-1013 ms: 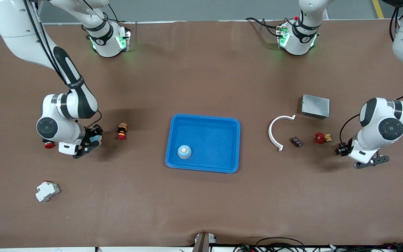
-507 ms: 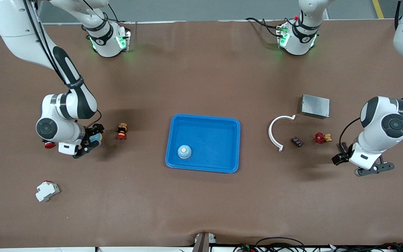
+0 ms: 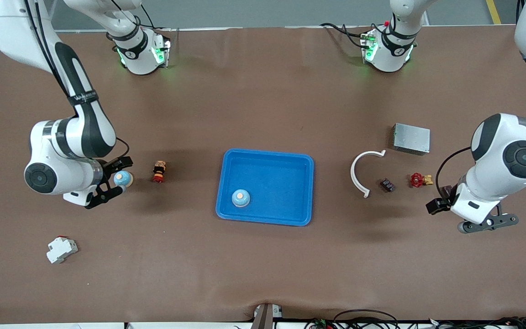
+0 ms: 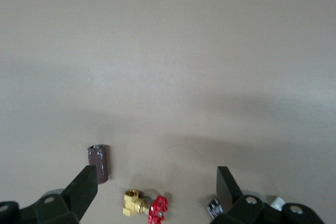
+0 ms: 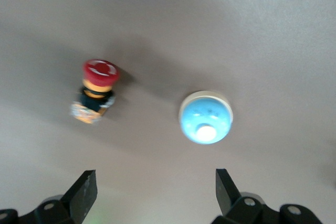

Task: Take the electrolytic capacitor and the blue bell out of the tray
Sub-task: 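Lower and release the capacitor and the bell beside the red buttons, then reach the right gripper to the second bell while the left gripper withdraws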

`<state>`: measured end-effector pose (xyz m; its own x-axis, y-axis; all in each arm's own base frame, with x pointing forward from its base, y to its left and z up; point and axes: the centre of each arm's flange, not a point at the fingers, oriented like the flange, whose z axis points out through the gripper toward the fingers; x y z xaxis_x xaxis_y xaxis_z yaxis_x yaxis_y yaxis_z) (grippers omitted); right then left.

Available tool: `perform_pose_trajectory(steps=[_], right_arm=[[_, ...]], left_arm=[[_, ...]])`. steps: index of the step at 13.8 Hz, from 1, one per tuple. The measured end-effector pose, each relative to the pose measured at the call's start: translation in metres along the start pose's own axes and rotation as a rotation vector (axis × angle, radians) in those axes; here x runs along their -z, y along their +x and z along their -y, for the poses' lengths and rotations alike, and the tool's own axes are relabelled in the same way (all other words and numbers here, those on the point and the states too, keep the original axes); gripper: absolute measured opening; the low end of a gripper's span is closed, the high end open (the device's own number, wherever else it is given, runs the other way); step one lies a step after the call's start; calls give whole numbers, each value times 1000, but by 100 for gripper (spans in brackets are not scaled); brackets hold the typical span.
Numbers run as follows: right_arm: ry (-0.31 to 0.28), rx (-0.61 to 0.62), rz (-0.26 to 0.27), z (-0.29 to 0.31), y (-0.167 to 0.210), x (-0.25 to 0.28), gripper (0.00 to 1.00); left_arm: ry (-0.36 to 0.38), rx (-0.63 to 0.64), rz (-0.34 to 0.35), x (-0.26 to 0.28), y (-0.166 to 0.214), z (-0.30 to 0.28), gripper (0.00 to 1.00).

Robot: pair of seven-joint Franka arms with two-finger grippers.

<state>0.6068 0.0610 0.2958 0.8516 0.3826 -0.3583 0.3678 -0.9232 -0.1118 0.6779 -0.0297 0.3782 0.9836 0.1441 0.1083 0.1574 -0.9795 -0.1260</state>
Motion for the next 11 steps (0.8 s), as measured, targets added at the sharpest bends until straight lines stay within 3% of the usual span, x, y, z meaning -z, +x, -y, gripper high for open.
perform_pose_trajectory(steps=[2,5,8,11], right_arm=[[-15,-80,2,39,8,25,100],[23,-244,-38,110,24,48,100],[43,-388,-110,185,36,80,100],[70,-504,-221,236,52,95,100]], left_arm=[[19,-13,19,25,-4,-10,100],[34,-24,48,63,-8,-22,100],[41,-39,81,98,-15,-34,100],[40,-54,87,130,-22,-43,100]])
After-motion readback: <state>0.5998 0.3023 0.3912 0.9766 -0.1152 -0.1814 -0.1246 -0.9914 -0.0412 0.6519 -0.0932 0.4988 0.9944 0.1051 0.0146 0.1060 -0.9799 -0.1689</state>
